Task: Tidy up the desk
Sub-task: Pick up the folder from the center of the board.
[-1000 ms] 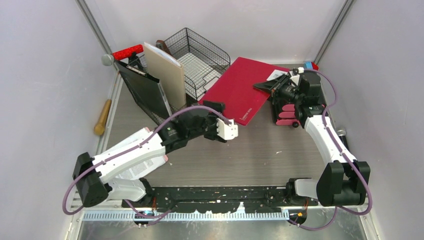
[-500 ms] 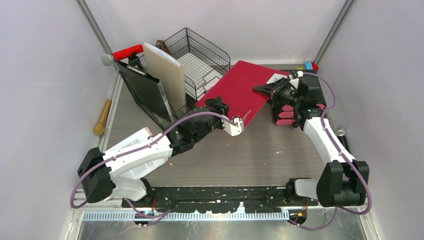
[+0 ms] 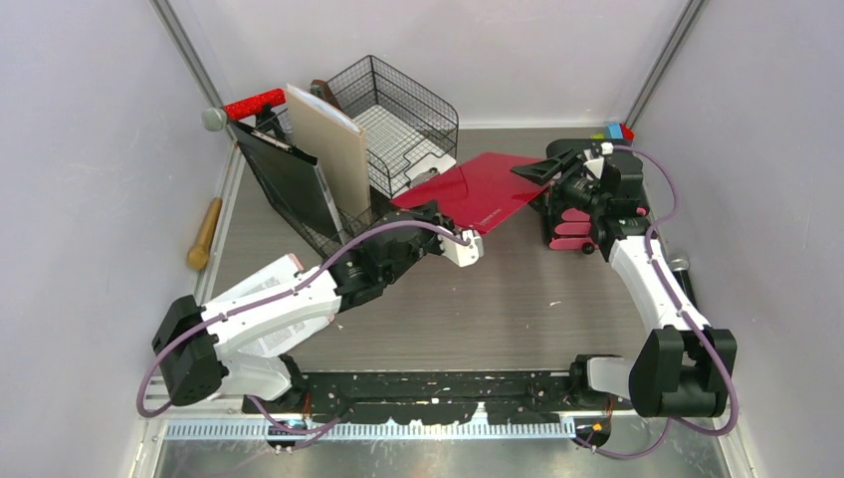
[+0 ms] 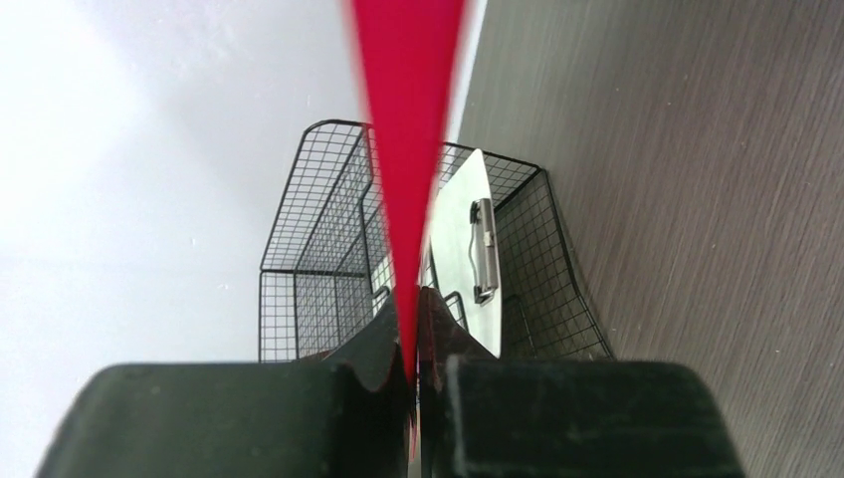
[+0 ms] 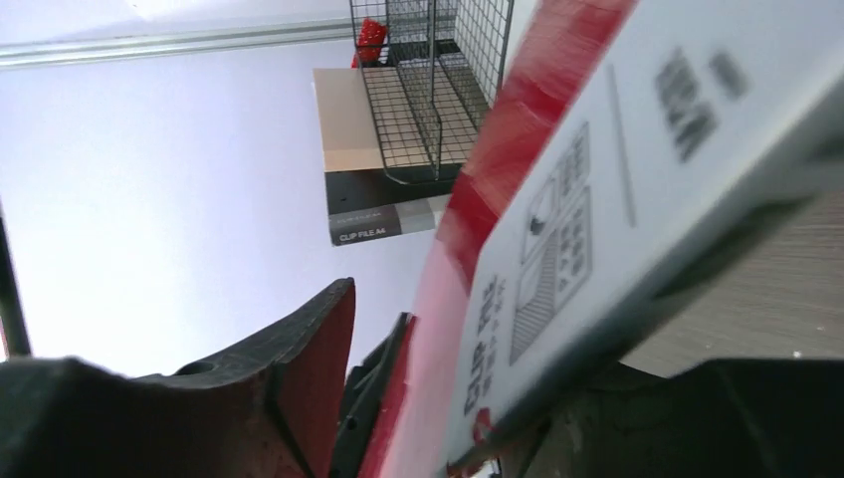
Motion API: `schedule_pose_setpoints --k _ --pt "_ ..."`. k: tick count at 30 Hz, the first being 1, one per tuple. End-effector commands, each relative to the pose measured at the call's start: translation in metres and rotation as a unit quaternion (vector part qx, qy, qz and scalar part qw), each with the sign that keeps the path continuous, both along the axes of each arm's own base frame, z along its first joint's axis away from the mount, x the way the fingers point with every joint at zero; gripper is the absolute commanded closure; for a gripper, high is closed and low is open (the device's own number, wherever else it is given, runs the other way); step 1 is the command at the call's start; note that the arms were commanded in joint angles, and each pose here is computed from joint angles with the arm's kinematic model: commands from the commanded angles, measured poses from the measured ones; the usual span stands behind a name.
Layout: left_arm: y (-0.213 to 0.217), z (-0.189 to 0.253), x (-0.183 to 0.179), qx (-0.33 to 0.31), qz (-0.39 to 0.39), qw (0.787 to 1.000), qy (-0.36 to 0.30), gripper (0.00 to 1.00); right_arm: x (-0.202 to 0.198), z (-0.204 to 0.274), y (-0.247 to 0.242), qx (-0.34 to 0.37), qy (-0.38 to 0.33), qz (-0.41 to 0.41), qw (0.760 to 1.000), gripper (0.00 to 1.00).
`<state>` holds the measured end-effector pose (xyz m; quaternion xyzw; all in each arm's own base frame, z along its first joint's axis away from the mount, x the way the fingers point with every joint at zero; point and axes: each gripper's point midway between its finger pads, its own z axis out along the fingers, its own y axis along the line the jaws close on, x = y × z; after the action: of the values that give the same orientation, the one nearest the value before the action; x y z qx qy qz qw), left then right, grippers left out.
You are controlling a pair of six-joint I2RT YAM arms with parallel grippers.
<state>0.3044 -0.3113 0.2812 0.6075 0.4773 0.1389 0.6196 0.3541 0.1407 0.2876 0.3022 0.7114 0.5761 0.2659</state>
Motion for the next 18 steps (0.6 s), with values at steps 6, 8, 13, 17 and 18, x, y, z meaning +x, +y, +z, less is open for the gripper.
schedule_pose_setpoints --k 6,8,13,17,18 --pt "0.033 0.052 -0.019 -0.077 0.015 0.997 0.0 1.0 -0.003 0.005 -0.019 -0.117 -0.108 0.007 0.987 0.29" --pt "0.039 0.059 -0.022 -0.086 0.017 0.996 0.012 1.0 -0.008 -0.001 -0.023 -0.145 -0.114 0.023 0.983 0.26" --pt "0.059 0.07 -0.029 -0.095 0.029 0.994 0.044 1.0 -0.031 -0.015 -0.029 -0.187 -0.132 0.105 0.968 0.22" --pt "0.075 0.075 -0.041 -0.082 0.023 0.994 0.07 1.0 -0.058 -0.021 -0.037 -0.251 -0.161 0.193 0.935 0.23" --pt "0.078 0.075 -0.044 -0.075 0.018 0.994 0.079 1.0 -0.068 -0.021 -0.04 -0.287 -0.177 0.216 0.916 0.23"
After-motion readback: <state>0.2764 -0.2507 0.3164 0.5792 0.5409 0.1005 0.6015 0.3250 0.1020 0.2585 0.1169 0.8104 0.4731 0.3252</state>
